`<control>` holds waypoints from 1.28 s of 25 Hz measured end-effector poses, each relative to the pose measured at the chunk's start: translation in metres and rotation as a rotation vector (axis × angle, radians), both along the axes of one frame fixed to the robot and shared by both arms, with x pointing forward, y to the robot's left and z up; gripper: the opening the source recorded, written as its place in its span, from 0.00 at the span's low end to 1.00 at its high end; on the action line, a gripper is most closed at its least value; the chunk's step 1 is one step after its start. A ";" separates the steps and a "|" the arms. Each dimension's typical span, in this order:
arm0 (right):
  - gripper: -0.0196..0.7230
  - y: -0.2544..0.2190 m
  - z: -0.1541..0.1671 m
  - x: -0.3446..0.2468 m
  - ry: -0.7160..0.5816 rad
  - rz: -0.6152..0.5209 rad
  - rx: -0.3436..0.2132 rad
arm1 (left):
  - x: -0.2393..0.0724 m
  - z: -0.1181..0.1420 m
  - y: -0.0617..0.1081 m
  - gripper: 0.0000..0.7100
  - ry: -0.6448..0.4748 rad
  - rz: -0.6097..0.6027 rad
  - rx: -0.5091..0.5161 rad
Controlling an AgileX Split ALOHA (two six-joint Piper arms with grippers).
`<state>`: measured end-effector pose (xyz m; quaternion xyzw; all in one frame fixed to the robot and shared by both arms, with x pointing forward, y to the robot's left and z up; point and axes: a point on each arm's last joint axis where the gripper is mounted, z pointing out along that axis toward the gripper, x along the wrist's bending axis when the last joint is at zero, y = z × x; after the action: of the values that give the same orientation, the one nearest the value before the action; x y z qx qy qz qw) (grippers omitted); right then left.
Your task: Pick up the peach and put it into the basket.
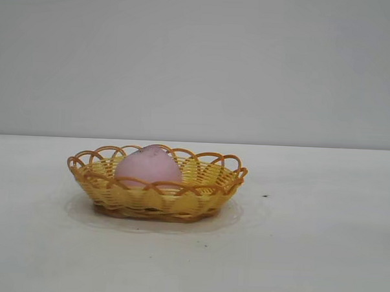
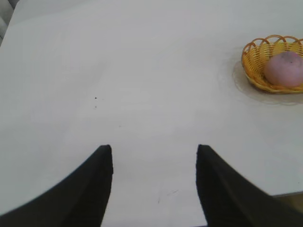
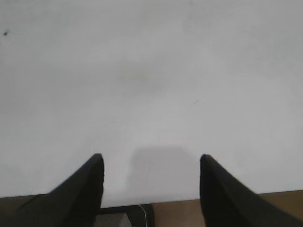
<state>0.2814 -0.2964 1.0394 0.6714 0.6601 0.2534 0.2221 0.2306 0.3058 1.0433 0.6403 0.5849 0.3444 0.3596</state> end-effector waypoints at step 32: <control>0.54 0.001 0.004 -0.053 -0.341 0.108 -0.013 | 0.000 0.000 0.000 0.53 0.001 0.000 0.000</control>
<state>0.2288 -0.2950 1.0432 0.5808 0.6496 0.3709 0.3212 0.2307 0.3058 1.0430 0.6406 0.5851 0.3439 0.3593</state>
